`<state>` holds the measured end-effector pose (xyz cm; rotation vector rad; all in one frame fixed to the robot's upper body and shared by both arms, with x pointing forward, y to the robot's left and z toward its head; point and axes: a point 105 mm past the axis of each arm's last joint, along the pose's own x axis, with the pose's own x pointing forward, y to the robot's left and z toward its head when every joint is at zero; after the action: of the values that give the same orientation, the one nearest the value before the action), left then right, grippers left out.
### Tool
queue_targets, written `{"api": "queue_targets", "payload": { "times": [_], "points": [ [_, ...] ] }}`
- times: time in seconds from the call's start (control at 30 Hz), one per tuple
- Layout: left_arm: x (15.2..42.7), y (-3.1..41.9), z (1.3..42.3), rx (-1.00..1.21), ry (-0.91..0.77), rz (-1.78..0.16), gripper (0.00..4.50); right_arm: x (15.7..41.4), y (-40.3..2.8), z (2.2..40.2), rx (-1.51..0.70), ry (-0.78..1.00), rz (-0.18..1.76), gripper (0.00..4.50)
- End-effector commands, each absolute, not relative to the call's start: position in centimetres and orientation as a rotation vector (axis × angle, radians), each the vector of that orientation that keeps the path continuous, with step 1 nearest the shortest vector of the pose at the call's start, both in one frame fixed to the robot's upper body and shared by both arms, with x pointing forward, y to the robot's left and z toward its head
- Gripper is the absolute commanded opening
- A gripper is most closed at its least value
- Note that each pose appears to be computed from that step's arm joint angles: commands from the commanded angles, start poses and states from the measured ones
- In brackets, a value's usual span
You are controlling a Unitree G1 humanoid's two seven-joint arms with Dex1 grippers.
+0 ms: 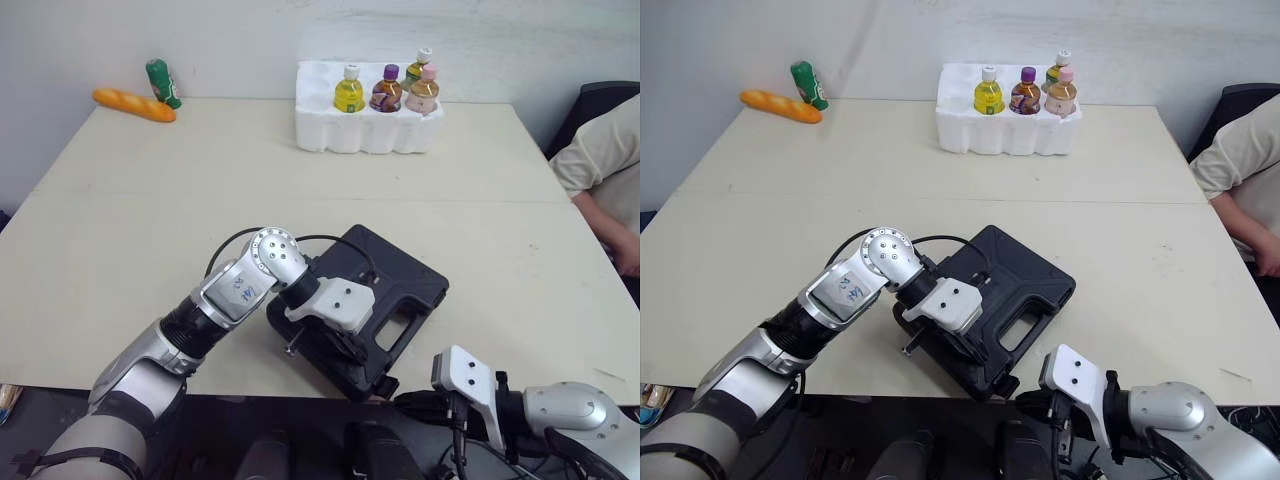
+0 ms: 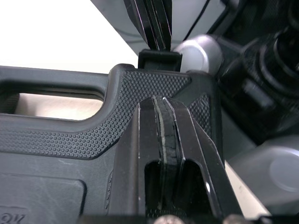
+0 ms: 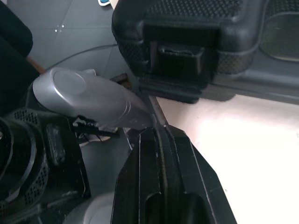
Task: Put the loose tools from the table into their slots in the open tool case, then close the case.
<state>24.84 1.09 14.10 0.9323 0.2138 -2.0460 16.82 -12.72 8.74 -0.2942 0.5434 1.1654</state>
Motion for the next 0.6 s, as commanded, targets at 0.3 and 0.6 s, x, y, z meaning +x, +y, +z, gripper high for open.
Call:
{"api": "queue_targets", "payload": {
  "times": [0.3,0.6],
  "points": [
    [25.7,2.4,10.5,1.035,0.377,-1.993,0.02,18.7,-10.6,10.9,-0.229,0.37,1.163,0.0],
    [25.8,2.3,10.3,1.032,0.381,-1.994,0.02,18.1,-9.3,13.1,-0.154,0.338,1.231,0.0]
  ]
}}
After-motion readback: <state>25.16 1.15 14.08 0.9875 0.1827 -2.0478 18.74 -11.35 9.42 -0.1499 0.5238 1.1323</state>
